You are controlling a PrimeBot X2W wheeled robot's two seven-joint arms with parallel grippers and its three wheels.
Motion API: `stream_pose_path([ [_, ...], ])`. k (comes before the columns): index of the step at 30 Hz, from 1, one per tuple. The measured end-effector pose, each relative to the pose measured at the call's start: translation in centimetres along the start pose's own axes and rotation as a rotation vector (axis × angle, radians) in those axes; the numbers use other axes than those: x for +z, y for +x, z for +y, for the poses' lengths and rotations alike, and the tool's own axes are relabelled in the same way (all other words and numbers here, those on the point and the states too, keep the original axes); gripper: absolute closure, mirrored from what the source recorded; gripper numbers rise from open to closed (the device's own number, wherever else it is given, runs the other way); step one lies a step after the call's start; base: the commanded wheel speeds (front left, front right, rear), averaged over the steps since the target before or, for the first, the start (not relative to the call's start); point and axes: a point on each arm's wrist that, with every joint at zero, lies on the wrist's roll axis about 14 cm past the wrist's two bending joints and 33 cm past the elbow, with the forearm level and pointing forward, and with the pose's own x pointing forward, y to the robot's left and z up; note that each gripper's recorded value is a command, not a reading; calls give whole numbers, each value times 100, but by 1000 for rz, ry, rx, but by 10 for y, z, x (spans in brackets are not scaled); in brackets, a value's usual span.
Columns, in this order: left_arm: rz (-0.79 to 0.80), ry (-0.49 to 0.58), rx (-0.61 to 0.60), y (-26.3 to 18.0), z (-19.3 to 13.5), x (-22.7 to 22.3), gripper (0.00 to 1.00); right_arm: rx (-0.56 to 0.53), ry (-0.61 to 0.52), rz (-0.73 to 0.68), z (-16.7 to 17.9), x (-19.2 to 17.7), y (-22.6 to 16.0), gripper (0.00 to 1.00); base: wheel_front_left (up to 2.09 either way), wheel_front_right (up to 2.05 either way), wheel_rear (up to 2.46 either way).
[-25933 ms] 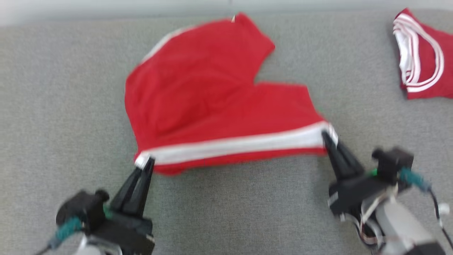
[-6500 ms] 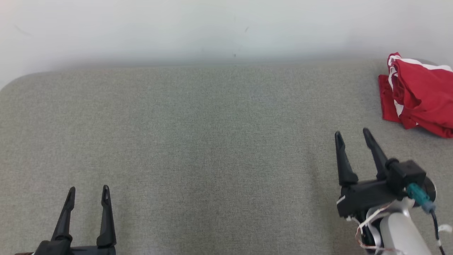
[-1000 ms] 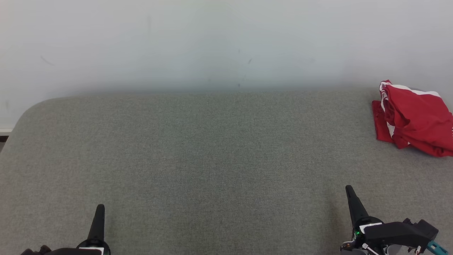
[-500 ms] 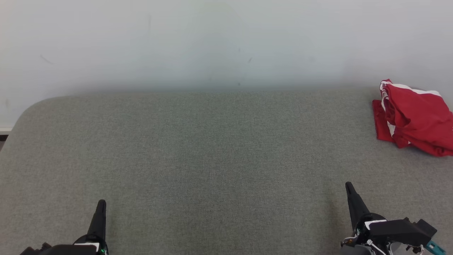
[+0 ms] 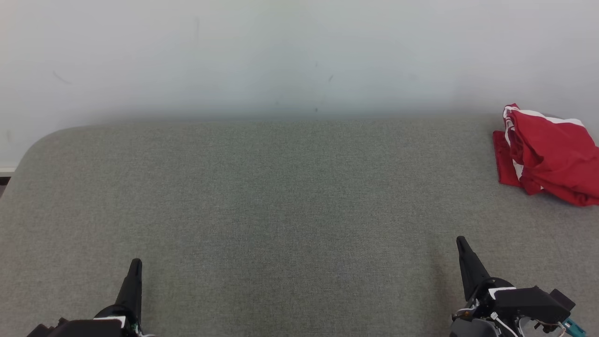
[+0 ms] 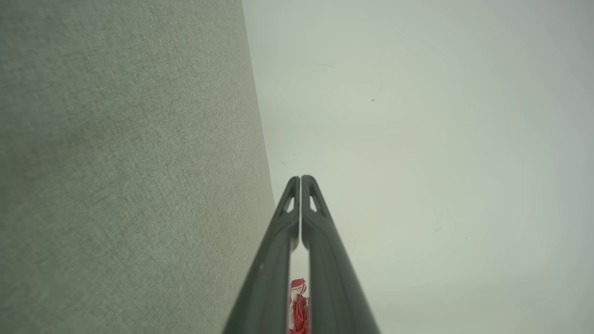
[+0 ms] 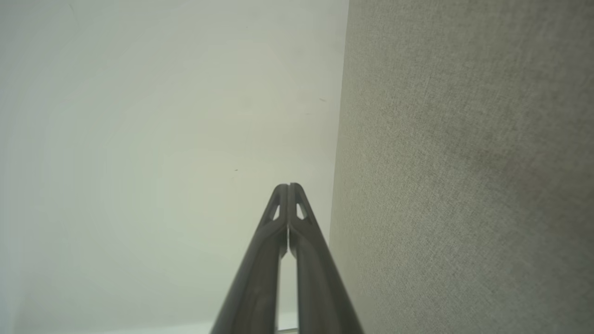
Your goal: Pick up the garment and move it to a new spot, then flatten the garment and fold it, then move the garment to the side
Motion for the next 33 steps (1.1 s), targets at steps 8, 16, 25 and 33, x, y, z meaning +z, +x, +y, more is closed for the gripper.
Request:
stream_pose_path([
  [8,4,-33,-5,1,-1,0,100,8,32,2,2,0,1,100,0,0,0],
  [16,4,-33,-5,1,-1,0,100,8,32,2,2,0,1,100,0,0,0],
  [25,4,-34,-5,1,-1,0,100,8,32,2,2,0,1,100,0,0,0],
  [33,4,-34,-5,1,-1,0,100,8,33,2,2,0,1,100,0,0,0],
])
